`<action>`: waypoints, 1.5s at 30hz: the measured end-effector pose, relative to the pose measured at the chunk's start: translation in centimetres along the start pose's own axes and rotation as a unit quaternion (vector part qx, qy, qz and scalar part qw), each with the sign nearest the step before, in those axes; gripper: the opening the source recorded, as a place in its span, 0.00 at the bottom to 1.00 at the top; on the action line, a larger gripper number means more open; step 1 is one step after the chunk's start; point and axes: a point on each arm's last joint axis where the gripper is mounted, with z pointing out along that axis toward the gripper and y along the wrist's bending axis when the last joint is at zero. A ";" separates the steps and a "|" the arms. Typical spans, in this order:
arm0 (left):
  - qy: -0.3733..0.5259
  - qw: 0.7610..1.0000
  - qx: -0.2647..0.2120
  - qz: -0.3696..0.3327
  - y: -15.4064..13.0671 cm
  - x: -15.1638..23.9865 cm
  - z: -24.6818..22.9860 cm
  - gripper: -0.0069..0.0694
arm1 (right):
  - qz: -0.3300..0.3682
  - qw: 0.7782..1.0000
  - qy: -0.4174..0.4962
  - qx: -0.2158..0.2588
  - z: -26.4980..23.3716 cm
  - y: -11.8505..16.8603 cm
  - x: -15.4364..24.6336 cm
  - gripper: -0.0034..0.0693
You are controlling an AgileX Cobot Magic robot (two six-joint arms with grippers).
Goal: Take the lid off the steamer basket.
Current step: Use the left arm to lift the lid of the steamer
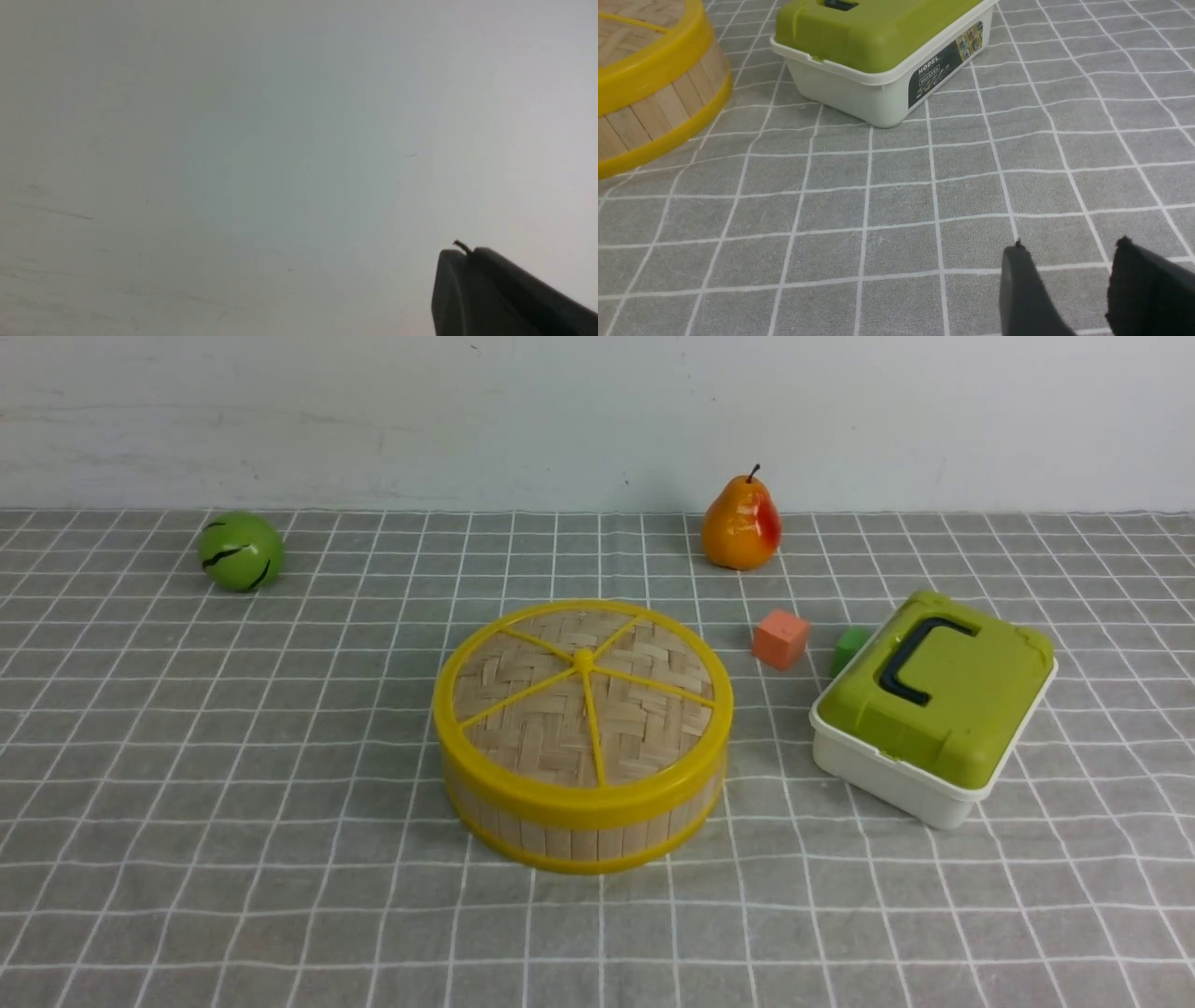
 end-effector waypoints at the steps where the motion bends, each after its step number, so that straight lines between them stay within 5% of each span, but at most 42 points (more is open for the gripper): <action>1: 0.012 1.000 -0.002 0.028 0.0 -0.2 1.2 0.07 | 0.000 1.000 0.000 0.000 0.0 0.0 0.0 0.38; 5: 0.083 0.994 -0.015 0.066 -0.1 -0.7 5.9 0.07 | 0.000 1.000 0.000 0.000 0.0 0.0 0.0 0.38; 12: 0.282 0.958 -0.047 -0.005 -0.4 -1.1 14.9 0.07 | 0.000 1.000 0.000 0.000 0.0 0.0 0.0 0.38; 18: 0.468 0.881 0.040 -0.061 -2.4 1.3 22.0 0.07 | 0.000 1.000 0.000 0.000 0.0 0.0 0.0 0.38; 20: 0.533 0.836 0.095 -0.088 -3.2 3.3 24.0 0.07 | 0.000 1.000 0.000 0.000 0.0 0.0 0.0 0.38; 21: 0.534 0.836 0.095 -0.087 -3.1 3.5 24.3 0.07 | 0.000 1.000 0.000 0.000 0.0 0.0 0.0 0.38; 24: 0.612 0.772 0.136 -0.105 -4.5 8.1 27.4 0.07 | 0.000 1.000 0.000 0.000 0.0 0.0 0.0 0.38; 26: 0.625 0.763 0.137 -0.097 -5.0 9.4 28.2 0.07 | 0.000 1.000 0.000 0.000 0.0 0.0 0.0 0.38; 31: 0.669 0.732 0.124 0.028 -10.4 16.3 30.8 0.08 | 0.000 1.000 0.000 0.000 0.0 0.0 0.0 0.38; 36: 0.656 0.731 0.112 0.148 -14.8 20.1 31.5 0.17 | 0.000 1.000 0.000 0.000 0.0 0.0 0.0 0.38; 45: 0.662 0.711 0.067 0.226 -15.2 25.2 32.1 0.46 | 0.000 1.000 0.000 0.000 0.0 0.0 0.0 0.38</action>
